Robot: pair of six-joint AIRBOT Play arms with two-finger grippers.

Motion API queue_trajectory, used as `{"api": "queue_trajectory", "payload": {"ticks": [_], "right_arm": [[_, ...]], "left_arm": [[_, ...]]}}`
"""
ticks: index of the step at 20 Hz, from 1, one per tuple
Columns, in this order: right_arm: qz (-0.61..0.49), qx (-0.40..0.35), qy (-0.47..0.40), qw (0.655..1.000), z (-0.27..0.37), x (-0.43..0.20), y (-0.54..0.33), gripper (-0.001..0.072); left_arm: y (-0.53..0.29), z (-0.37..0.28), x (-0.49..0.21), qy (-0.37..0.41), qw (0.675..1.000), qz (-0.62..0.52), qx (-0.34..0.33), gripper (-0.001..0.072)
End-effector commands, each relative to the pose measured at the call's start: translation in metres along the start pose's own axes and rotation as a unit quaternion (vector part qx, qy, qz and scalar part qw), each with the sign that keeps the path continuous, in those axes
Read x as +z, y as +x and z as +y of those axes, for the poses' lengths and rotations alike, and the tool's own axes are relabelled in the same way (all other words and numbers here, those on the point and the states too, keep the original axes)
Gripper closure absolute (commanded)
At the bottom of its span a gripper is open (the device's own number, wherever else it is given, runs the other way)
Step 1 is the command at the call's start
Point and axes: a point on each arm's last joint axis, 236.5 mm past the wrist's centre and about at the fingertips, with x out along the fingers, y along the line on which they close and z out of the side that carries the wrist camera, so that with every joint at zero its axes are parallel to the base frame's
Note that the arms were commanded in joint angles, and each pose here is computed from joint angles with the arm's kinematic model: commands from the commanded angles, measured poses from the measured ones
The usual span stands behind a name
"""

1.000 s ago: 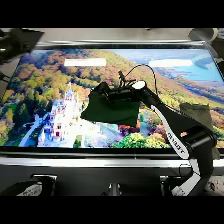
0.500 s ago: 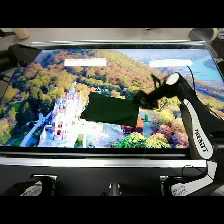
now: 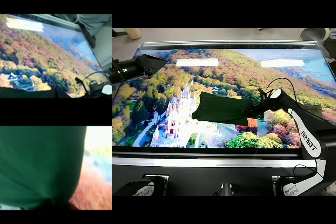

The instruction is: Fold the shirts.

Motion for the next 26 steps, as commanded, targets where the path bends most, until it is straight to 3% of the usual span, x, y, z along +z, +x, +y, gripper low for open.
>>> {"api": "queue_trajectory", "payload": {"ticks": [1, 5, 8, 13, 19, 26], "right_arm": [[-0.036, 0.053, -0.037, 0.997, 0.034, 0.024, -0.022, 0.0685], [-0.152, 0.052, -0.066, 0.985, 0.03, 0.086, -0.164, 0.0686], [-0.23, 0.0, 0.013, 0.973, -0.04, 0.101, -0.273, 0.0686], [-0.302, -0.014, 0.129, 0.945, -0.13, 0.06, -0.386, 0.0687], [-0.366, -0.018, 0.22, 0.904, -0.172, 0.022, -0.449, 0.0687], [-0.239, -0.032, 0.28, 0.929, -0.166, -0.044, -0.419, 0.0687]], "left_arm": [[0.002, -0.004, -0.003, 0.001, 1.0, 0.004, -0.004, 0.0674], [0.002, -0.003, -0.003, 0.002, 1.0, 0.003, -0.002, 0.0674], [0.002, -0.003, -0.003, 0.003, 1.0, 0.003, -0.002, 0.0674], [0.002, -0.003, -0.003, 0.002, 1.0, 0.004, -0.002, 0.0673], [0.002, -0.003, -0.003, 0.003, 1.0, 0.004, -0.002, 0.0673], [0.003, -0.002, -0.003, 0.016, 1.0, 0.005, -0.002, 0.0674]]}}
